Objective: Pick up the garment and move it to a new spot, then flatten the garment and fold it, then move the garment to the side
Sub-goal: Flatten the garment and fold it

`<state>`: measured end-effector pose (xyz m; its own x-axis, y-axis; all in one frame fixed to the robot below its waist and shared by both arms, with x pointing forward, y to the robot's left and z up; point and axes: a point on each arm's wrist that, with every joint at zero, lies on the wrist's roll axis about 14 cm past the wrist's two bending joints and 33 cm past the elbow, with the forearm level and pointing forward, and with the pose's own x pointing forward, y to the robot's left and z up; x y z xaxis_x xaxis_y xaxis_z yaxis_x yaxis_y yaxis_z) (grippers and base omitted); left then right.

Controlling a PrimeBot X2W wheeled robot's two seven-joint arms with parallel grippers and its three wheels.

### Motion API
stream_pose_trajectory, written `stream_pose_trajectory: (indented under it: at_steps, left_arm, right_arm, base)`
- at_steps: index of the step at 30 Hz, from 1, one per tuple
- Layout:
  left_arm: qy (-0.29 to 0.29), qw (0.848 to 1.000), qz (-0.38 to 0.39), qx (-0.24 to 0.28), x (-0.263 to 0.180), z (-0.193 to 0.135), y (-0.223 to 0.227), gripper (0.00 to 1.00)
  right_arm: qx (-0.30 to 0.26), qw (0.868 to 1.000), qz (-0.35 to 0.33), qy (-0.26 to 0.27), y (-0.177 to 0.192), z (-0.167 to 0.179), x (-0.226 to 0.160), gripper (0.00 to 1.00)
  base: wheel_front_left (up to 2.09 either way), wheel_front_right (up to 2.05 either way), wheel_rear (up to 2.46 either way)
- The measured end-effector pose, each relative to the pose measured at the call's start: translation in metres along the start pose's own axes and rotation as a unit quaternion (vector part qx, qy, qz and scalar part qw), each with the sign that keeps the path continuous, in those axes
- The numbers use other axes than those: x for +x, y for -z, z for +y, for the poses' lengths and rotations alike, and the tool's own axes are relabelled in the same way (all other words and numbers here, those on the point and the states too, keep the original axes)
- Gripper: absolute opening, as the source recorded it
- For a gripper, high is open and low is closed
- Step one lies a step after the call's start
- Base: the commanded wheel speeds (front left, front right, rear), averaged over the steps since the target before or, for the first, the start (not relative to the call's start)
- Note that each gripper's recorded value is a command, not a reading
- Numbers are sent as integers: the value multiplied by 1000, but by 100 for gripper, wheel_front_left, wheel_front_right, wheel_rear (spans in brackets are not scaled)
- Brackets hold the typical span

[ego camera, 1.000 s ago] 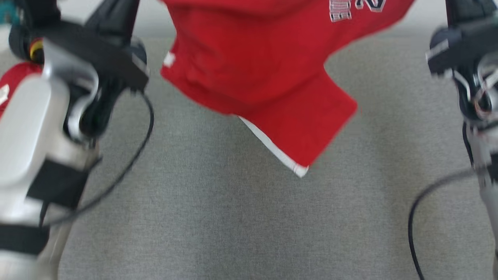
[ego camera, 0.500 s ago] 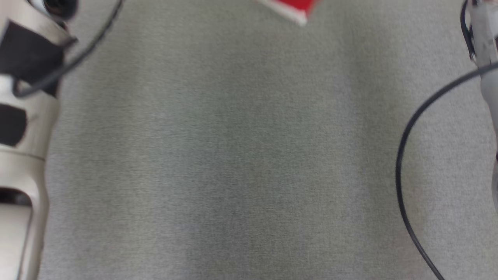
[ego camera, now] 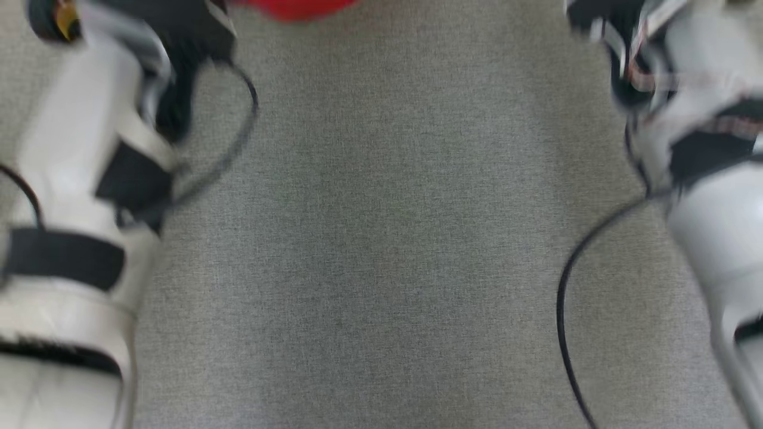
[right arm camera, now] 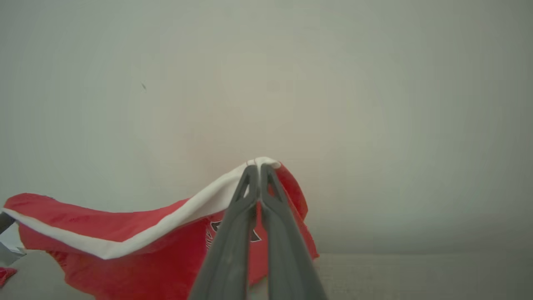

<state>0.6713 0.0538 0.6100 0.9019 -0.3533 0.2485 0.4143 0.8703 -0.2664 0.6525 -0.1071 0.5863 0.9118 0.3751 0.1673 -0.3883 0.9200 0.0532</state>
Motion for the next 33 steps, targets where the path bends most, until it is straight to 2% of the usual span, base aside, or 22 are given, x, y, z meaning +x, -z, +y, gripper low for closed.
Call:
stream_pose_trajectory:
  at_steps: [3, 8, 10, 15, 19, 24, 33]
  left_arm:
    - [-1, 1000, 9, -14, -21, 3, 23, 0]
    - [-17, 999, 15, -46, -67, 5, 50, 0]
    - [-10, 999, 22, -28, -86, -2, 57, 0]
    - [7, 997, 68, -32, -139, -29, 90, 0]
    - [8, 997, 67, -28, -164, -41, 86, 0]
    - [2, 994, 93, -55, -203, -52, 89, 0]
    - [23, 990, 133, 25, -257, -60, 69, 0]
  right_arm:
    - [41, 999, 31, -5, 41, 8, -24, 0]
    - [103, 993, 55, 1, 75, 22, -70, 0]
    - [122, 990, 68, 7, 88, 27, -92, 0]
    - [161, 984, 77, 19, 98, 41, -134, 0]
    - [184, 978, 90, 33, 105, 52, -170, 0]
    - [210, 969, 121, 54, 118, 67, -222, 0]
    - [246, 953, 150, 95, 113, 84, -297, 0]
  base:
    - [0, 0, 0]
    - [0, 0, 0]
    - [0, 0, 0]
    - [0, 0, 0]
    - [0, 0, 0]
    - [0, 0, 0]
    - [0, 0, 0]
